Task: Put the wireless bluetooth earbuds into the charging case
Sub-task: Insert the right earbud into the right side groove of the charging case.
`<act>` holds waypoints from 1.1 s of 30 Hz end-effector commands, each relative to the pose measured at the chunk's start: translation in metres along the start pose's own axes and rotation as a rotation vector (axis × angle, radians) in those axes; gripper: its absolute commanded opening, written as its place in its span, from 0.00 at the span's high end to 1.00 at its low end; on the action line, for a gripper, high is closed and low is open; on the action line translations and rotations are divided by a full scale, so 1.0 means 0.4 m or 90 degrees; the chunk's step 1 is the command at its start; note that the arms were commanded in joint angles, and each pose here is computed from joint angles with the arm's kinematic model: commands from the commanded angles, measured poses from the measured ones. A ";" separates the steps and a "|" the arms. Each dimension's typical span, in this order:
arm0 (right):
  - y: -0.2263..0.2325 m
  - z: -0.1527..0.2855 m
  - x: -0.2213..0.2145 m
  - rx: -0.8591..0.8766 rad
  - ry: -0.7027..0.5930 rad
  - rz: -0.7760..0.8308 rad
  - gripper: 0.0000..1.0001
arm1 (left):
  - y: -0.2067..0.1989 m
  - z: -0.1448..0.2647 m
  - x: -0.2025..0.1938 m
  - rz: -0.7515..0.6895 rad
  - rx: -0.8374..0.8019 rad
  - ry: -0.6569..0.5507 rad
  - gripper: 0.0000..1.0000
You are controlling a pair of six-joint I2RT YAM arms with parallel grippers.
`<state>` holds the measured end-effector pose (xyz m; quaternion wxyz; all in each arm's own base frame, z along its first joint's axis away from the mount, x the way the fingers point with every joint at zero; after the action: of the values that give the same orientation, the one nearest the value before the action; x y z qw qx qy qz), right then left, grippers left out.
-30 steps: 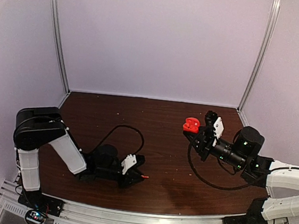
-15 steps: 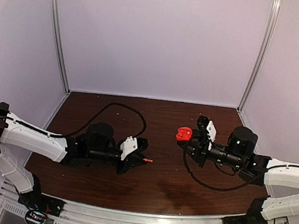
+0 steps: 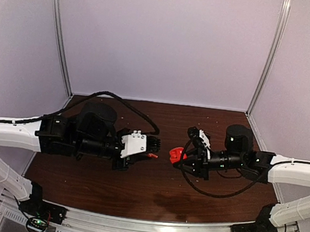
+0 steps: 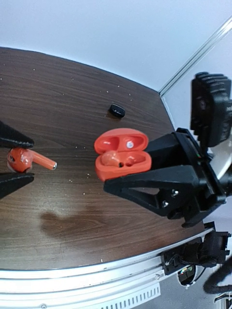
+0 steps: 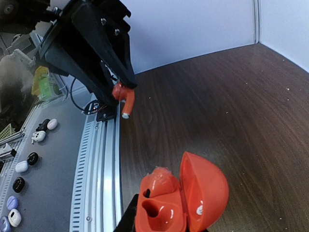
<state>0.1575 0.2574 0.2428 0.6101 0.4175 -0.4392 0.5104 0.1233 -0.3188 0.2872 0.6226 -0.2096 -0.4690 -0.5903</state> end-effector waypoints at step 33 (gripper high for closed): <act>0.058 -0.111 -0.010 0.251 0.074 -0.107 1.00 | -0.081 -0.012 0.088 -0.294 -0.045 0.078 0.82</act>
<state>0.1401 0.2945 0.2144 0.6033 0.5225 -0.2519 0.5473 0.0933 -0.3374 0.2952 0.5102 -0.0732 -0.4257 -0.7437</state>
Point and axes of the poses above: each gripper's point midway between its finger pads, its own z axis back along the fingers, its own y axis along the line the jaws close on, x = y × z, the point moved 8 cm from there along z, back along the fingers, and after that the axes turned 10 degrees about z, right-handed, at the moved point
